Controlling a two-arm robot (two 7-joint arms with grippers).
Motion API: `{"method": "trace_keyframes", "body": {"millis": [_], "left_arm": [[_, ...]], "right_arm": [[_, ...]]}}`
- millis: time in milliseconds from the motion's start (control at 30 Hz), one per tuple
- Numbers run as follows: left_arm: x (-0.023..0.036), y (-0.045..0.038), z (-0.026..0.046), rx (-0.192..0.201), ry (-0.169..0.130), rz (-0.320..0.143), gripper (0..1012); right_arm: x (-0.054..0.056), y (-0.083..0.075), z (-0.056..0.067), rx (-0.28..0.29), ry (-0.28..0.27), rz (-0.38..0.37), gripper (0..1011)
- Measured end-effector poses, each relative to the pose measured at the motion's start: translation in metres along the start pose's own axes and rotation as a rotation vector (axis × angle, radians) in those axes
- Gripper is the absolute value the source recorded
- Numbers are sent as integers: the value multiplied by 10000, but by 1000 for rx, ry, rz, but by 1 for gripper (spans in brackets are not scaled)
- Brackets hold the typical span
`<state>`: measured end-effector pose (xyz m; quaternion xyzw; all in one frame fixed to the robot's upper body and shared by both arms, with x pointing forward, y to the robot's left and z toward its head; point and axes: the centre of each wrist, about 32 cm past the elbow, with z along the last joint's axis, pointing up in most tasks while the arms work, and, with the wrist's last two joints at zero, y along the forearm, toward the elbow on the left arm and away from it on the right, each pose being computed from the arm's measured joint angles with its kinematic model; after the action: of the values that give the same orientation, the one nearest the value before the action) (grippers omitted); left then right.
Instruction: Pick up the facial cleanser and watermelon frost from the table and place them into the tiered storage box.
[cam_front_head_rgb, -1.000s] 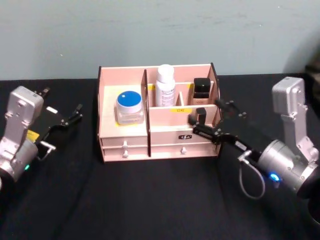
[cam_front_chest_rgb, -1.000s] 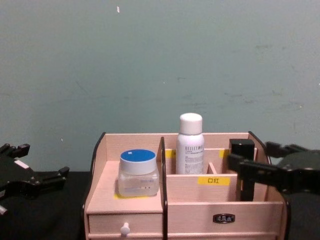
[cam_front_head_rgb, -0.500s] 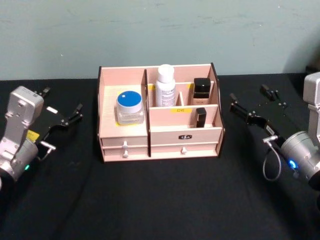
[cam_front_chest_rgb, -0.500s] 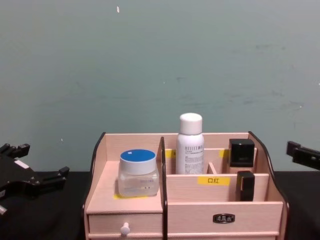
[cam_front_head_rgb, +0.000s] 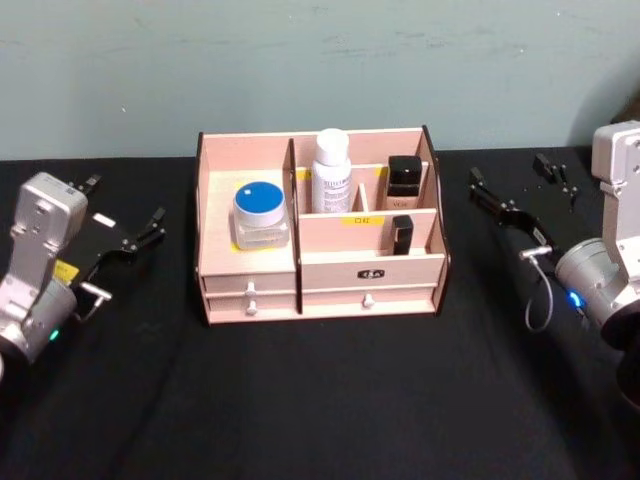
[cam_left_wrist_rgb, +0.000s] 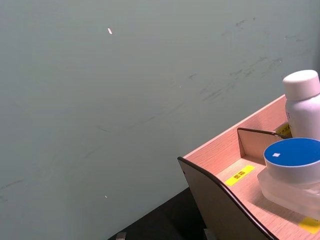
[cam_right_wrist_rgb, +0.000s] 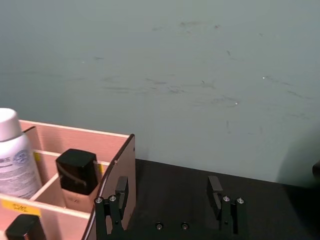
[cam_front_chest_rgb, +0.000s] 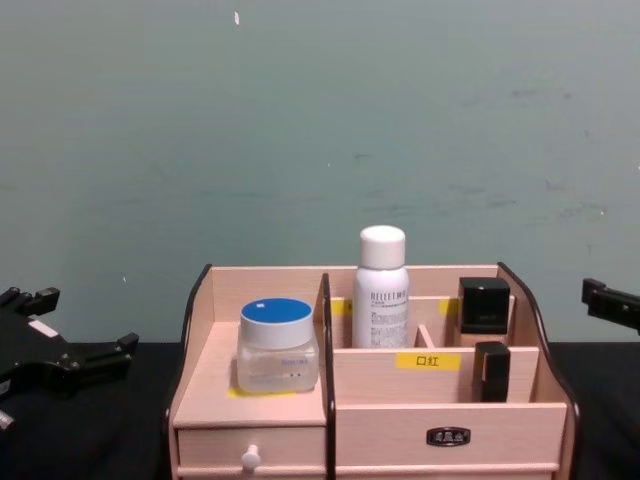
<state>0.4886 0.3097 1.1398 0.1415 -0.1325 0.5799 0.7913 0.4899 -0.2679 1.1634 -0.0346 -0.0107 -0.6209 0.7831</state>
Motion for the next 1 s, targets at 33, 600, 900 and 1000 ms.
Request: {"method": "trace_keyframes", "body": {"millis": [33, 600, 900, 1000], "left_arm": [[0, 0, 0, 0, 0, 0, 1001], [0, 0, 0, 0, 0, 0, 1001], [0, 0, 0, 0, 0, 0, 1001], [0, 0, 0, 0, 0, 0, 1001]], "right_arm": [[-1, 20, 3, -2, 0, -4, 1002], [-1, 9, 4, -3, -2, -1, 1002], [-3, 4, 4, -2, -1, 2, 1003], [-4, 3, 4, -2, -1, 3, 1002]]}}
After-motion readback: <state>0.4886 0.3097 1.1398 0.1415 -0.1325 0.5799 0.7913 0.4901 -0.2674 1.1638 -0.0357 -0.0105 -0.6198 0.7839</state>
